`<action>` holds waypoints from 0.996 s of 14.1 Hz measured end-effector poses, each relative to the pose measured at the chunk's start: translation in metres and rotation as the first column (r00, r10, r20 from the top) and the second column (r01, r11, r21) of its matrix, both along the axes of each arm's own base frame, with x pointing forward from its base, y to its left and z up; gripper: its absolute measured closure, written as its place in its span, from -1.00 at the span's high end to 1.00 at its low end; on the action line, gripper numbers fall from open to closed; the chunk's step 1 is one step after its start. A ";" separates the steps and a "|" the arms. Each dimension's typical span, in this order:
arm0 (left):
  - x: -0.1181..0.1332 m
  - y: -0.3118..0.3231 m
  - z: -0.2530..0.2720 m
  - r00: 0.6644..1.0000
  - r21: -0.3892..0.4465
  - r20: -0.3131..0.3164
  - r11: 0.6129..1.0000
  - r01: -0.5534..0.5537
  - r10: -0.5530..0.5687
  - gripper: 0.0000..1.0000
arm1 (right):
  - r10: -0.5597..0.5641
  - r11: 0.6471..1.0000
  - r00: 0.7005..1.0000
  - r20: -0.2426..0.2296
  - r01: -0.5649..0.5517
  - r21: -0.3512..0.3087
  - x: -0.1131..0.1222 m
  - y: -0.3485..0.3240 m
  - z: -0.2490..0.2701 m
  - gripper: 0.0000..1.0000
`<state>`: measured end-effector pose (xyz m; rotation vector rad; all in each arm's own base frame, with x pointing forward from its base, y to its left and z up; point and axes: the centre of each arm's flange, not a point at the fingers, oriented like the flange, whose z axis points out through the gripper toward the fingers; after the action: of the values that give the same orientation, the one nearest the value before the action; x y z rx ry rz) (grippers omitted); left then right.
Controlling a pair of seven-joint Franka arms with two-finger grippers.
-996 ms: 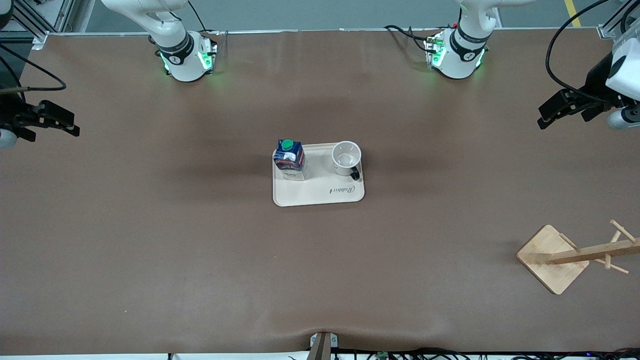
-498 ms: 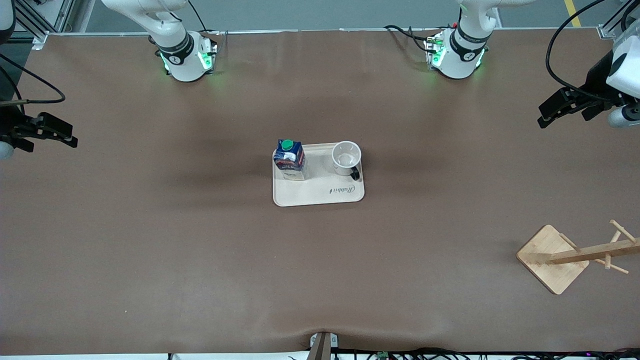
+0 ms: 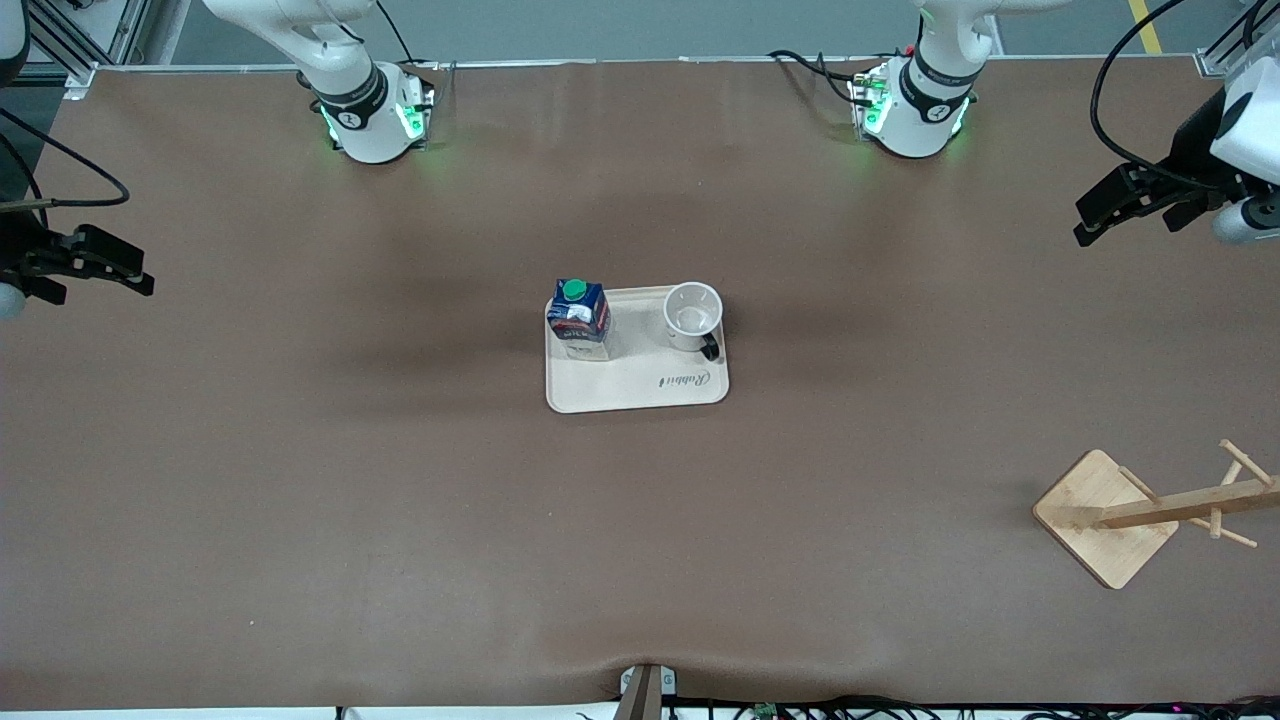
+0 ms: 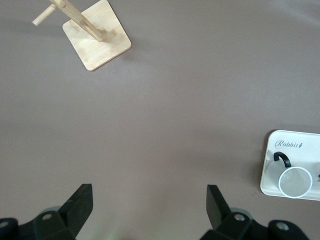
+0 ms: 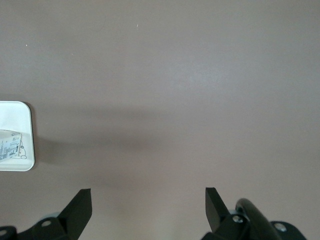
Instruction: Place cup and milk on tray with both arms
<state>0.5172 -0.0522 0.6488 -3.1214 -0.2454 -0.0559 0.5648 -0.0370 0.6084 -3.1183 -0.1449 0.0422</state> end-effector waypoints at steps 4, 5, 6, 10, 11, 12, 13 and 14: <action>0.000 -0.002 -0.001 1.000 0.000 -0.002 1.000 0.003 -0.003 1.00 | 0.007 1.000 1.000 0.002 -0.007 0.000 0.000 0.004 0.001 1.00; 0.001 -0.002 -0.002 1.000 0.000 -0.004 1.000 0.003 -0.003 1.00 | 0.009 1.000 1.000 0.002 -0.009 0.000 0.000 0.005 0.001 1.00; 0.001 -0.002 -0.003 1.000 0.000 -0.006 1.000 0.004 -0.004 1.00 | 0.009 1.000 1.000 0.002 -0.009 0.000 0.000 0.005 0.001 1.00; 0.003 -0.003 -0.006 1.000 0.001 -0.012 1.000 0.015 -0.015 1.00 | 0.010 1.000 1.000 0.003 -0.010 0.000 0.000 0.005 0.001 1.00; 0.004 -0.003 -0.006 1.000 0.001 -0.012 1.000 0.026 -0.026 1.00 | 0.010 1.000 1.000 0.003 -0.010 0.000 0.000 0.006 0.001 1.00; 0.006 -0.003 -0.006 0.999 0.000 -0.010 0.999 0.038 -0.038 1.00 | 0.013 1.000 1.000 0.003 -0.013 0.000 0.001 0.007 0.001 1.00; 0.009 -0.003 -0.005 0.999 0.000 -0.009 0.999 0.052 -0.052 1.00 | 0.017 1.000 1.000 0.003 -0.017 0.000 0.001 0.010 0.001 1.00; 0.013 -0.003 -0.006 0.998 -0.001 -0.008 0.998 0.069 -0.069 1.00 | 0.022 1.000 1.000 0.004 -0.022 0.000 0.001 0.012 0.002 1.00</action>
<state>0.5305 -0.0551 0.6430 -3.1298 -0.1375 -0.0434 0.5656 -0.0249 0.6100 -3.1169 -0.1788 0.0368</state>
